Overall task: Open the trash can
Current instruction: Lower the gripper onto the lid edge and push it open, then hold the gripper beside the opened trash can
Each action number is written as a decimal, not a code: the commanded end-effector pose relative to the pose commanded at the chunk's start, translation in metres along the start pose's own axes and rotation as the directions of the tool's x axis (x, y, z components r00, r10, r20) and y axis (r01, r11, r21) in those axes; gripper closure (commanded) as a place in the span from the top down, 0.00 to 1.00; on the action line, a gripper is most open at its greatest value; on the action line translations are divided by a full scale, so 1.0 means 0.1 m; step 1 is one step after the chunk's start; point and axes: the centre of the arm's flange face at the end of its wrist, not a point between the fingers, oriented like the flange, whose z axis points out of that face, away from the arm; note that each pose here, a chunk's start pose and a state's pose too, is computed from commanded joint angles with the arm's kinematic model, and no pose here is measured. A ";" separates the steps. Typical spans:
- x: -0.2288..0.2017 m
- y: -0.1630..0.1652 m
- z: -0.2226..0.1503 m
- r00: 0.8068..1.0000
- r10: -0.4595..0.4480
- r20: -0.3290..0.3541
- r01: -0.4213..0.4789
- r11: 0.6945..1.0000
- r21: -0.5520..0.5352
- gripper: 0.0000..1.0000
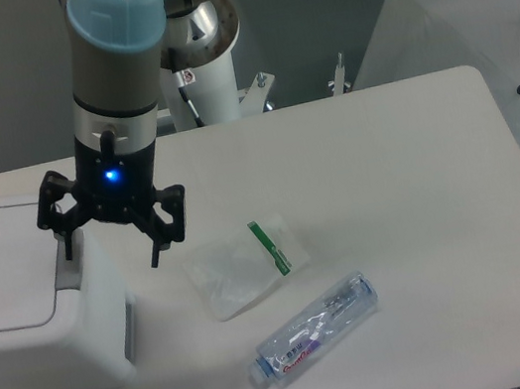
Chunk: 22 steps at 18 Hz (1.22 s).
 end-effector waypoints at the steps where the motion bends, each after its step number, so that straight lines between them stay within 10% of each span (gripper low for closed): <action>1: 0.00 0.00 0.00 1.000 -0.001 0.002 0.001 1.000 0.001 1.00; 22: -0.16 -0.10 -0.13 1.000 0.006 0.029 -0.007 0.999 0.042 1.00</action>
